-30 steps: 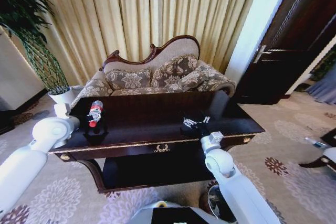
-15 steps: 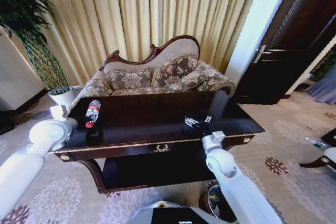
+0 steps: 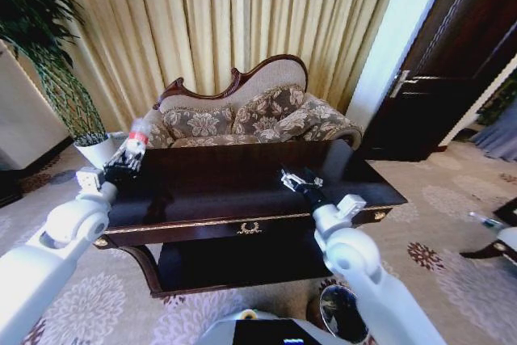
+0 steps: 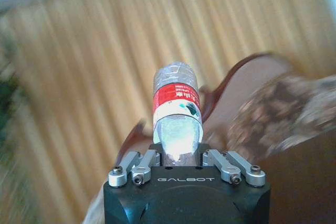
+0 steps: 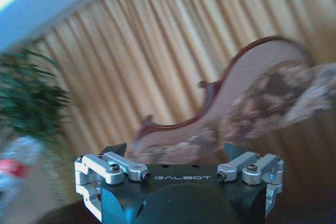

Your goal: Move to the front of the table and place the trash on the table into the trash bin.

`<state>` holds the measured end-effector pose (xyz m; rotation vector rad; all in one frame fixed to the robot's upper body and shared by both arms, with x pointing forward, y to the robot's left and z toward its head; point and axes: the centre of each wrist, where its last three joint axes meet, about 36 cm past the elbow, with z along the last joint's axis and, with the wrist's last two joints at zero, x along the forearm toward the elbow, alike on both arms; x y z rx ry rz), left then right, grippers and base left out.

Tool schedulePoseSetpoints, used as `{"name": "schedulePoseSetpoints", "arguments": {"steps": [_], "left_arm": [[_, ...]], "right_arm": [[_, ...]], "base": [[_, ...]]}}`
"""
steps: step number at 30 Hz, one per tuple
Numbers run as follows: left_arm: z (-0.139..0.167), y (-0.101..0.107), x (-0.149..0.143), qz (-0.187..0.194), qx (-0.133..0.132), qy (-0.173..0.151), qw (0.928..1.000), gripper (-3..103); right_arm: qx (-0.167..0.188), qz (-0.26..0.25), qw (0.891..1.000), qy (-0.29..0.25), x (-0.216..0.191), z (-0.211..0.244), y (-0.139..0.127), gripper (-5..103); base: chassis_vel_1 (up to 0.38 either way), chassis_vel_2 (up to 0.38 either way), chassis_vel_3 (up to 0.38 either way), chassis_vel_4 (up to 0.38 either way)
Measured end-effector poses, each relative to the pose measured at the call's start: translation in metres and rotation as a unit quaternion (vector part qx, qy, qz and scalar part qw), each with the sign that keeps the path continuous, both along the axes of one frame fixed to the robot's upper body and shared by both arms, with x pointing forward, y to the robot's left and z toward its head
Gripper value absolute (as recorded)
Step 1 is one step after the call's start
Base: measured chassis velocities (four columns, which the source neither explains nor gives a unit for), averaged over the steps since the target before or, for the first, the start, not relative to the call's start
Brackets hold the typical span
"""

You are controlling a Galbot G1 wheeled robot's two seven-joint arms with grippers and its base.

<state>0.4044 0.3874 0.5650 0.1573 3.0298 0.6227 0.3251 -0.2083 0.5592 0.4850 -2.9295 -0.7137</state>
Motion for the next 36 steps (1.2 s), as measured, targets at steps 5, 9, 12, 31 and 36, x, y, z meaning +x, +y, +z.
{"name": "schedulePoseSetpoints", "arguments": {"steps": [5,9,12,31,36], "left_arm": [[0.006,-0.016,-0.002,-0.118,0.035,-0.053,0.9909,30],[0.011,-0.036,-0.006,-0.201,0.045,-0.078,0.9755,30],[0.02,-0.051,-0.007,-0.234,0.039,-0.09,0.9672,30],[0.043,-0.066,0.064,-0.268,0.044,-0.109,0.9562,30],[0.039,-0.084,0.073,-0.283,0.036,-0.103,0.9529,30]], "right_arm": [[0.033,0.08,0.996,-0.018,-0.004,0.026,-0.004,100],[0.037,0.131,0.99,-0.043,0.0,0.033,-0.003,100],[0.04,0.146,0.987,-0.048,0.008,0.035,-0.001,100],[0.032,0.175,0.983,-0.055,0.13,0.068,0.006,100],[0.031,0.183,0.981,-0.057,0.147,0.071,0.019,100]], "base": [[0.0,0.0,0.0,0.0],[0.0,0.0,0.0,0.0],[0.0,0.0,0.0,0.0],[0.0,0.0,0.0,0.0],[0.0,0.0,0.0,0.0]]}}
